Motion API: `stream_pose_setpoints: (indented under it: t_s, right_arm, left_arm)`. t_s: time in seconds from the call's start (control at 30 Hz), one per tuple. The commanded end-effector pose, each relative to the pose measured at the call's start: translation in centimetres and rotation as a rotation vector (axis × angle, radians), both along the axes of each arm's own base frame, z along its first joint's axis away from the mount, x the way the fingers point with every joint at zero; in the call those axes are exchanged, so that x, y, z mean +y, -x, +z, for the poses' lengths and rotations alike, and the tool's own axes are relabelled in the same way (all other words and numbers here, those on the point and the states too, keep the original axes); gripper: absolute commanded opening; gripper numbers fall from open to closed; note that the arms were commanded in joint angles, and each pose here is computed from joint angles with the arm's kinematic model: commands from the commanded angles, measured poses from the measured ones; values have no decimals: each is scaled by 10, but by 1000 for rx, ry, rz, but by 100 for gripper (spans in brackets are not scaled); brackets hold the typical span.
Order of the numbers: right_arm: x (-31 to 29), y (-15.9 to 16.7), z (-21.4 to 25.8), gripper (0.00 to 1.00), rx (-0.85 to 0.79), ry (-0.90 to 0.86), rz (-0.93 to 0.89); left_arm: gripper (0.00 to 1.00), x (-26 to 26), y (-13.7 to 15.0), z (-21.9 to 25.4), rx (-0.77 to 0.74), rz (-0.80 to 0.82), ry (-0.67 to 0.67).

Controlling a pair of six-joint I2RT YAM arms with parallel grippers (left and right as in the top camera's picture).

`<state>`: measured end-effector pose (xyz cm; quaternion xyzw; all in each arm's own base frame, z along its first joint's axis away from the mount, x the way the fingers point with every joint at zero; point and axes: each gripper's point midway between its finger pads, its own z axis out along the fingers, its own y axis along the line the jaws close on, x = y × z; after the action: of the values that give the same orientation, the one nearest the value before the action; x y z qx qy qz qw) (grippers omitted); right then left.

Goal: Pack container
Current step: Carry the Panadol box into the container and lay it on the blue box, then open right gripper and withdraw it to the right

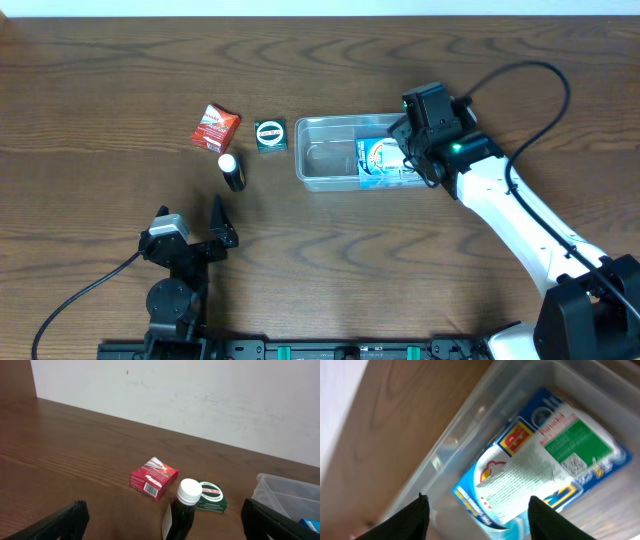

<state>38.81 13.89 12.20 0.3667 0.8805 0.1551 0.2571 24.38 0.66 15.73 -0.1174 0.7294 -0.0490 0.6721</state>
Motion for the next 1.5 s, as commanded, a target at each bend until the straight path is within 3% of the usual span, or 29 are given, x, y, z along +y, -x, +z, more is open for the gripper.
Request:
stream_pose_setpoints:
  t_s: [0.0, 0.13, 0.2, 0.23, 0.27, 0.53, 0.73, 1.1, 1.2, 1.3, 1.47]
  right_arm:
    - [14, 6, 3, 66, -35, 180, 404]
    - [4, 11, 29, 71, -87, 186, 463]
    - [-14, 11, 51, 78, -134, 208, 445]
    - [-25, 11, 60, 86, -152, 214, 425]
    - [-42, 12, 73, 91, -176, 215, 381]
    - [-174, 35, 120, 99, -223, 248, 21]
    - [-236, 62, 101, 99, -101, 247, -155]
    - [-240, 78, 85, 99, -11, 229, -173]
    - [-240, 78, 85, 99, -10, 229, -173]
    - [-240, 78, 85, 99, -10, 229, -173]
    - [-240, 78, 85, 99, -10, 229, -173]
  left_arm:
    - [98, 6, 1, -18, 51, 29, -7]
    - [98, 6, 1, -18, 51, 29, -6]
    - [98, 6, 1, -18, 51, 29, -7]
    - [98, 6, 1, -18, 51, 29, -7]
    - [98, 6, 1, -18, 51, 29, -6]
    - [98, 6, 1, -18, 51, 29, -6]
    - [98, 6, 1, -18, 51, 29, -7]
    - [98, 5, 1, -18, 49, 25, 6]
    - [98, -10, -1, -10, 20, -47, 114]
    - [98, -34, 3, 6, 18, -189, 137]
    - [98, -37, 7, 39, 119, -204, 113]
